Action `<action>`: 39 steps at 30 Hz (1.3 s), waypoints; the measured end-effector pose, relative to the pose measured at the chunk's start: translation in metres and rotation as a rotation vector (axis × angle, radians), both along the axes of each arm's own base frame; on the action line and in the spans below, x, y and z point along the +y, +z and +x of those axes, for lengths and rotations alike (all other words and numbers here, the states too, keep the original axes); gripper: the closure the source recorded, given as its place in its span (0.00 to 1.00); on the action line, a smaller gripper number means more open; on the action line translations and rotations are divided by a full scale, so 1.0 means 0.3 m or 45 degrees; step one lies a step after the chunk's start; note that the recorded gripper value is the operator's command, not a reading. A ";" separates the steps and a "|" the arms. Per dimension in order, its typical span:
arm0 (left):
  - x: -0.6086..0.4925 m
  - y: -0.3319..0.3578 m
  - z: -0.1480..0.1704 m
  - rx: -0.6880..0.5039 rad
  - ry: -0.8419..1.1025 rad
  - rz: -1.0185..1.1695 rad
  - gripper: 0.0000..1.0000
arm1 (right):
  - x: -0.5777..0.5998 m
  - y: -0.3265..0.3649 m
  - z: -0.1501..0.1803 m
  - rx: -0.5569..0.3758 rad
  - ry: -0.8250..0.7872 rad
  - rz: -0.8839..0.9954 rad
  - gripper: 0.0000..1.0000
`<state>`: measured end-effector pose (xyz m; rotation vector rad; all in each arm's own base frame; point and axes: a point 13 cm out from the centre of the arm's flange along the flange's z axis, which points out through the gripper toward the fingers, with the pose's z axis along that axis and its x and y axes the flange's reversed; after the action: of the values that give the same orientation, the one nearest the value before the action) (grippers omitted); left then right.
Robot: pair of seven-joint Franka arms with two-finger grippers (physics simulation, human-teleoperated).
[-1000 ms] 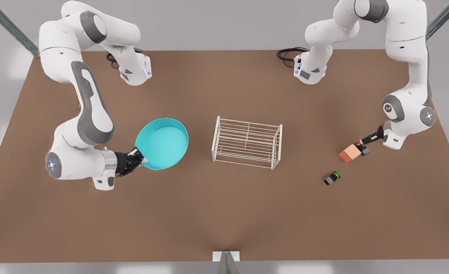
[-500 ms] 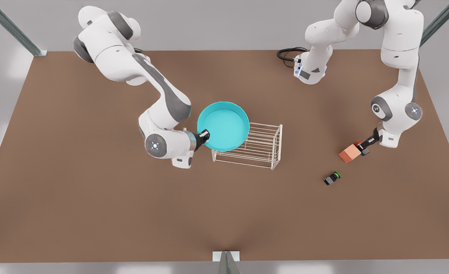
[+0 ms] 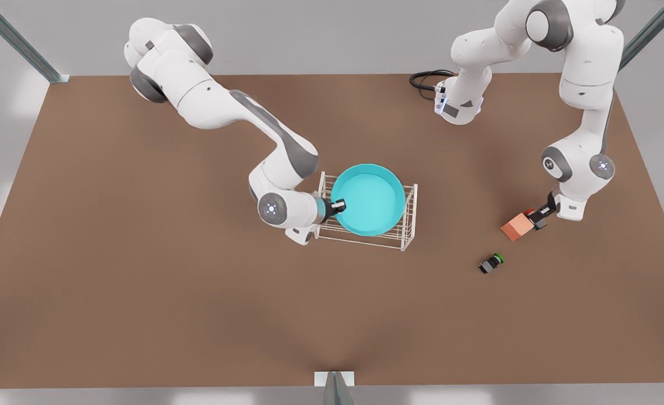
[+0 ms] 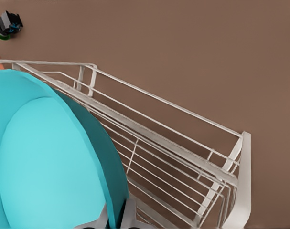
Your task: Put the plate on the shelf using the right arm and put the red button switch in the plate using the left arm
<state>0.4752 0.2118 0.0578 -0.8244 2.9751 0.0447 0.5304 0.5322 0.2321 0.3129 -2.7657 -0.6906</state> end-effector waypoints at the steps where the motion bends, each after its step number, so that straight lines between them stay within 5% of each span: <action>1: -0.001 -0.005 0.000 0.000 0.001 0.001 0.00 | -0.010 -0.006 0.002 0.013 -0.019 -0.011 0.79; 2: -0.001 -0.013 -0.001 0.001 0.002 0.002 0.00 | -0.019 -0.014 -0.001 0.027 -0.034 -0.022 0.78; 3: 0.000 -0.019 -0.002 0.001 0.003 0.003 0.00 | -0.025 -0.019 -0.002 0.038 -0.047 -0.031 0.64; 4: 0.000 -0.025 -0.002 0.001 0.004 0.005 0.00 | -0.029 -0.024 -0.005 0.047 -0.058 -0.040 0.05; 5: 0.002 -0.034 -0.004 0.002 0.006 0.006 0.00 | -0.031 -0.031 -0.010 0.058 -0.068 -0.050 0.00; 10: 0.015 -0.066 -0.006 -0.008 0.022 0.016 0.00 | -0.048 0.045 0.015 0.049 -0.131 -0.055 0.00; 15: 0.025 -0.079 0.002 -0.027 0.024 0.033 0.00 | -0.255 0.475 0.230 -0.114 -0.305 0.021 0.00; 19: 0.049 -0.081 0.011 -0.043 0.039 0.041 0.00 | -0.898 0.501 0.453 -0.290 -0.371 -0.364 0.00; 20: 0.053 -0.078 0.015 -0.048 0.040 0.044 0.17 | -1.042 0.473 0.464 -0.272 -0.375 -0.459 0.00; 21: 0.057 -0.074 0.019 -0.053 0.042 0.046 0.49 | -1.182 0.446 0.467 -0.235 -0.389 -0.533 0.00; 22: 0.059 -0.071 0.023 -0.057 0.043 0.047 0.58 | -1.327 0.425 0.473 -0.205 -0.414 -0.605 0.00; 27: 0.059 -0.064 0.038 -0.071 0.055 0.051 0.69 | -1.650 0.389 0.463 -0.133 -0.513 -0.730 0.00; 33: 0.046 0.138 0.124 -0.163 0.053 0.050 0.69 | -1.736 0.344 0.223 -0.038 -0.612 -0.707 0.00; 39: -0.165 0.886 0.508 -0.316 -0.143 0.030 0.72 | -1.714 0.384 0.258 -0.099 -0.653 -0.627 0.00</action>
<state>0.6275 0.1623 0.3236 -0.6087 2.7749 -0.0254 0.6077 0.0180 0.3473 -0.4921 -2.9852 -0.0705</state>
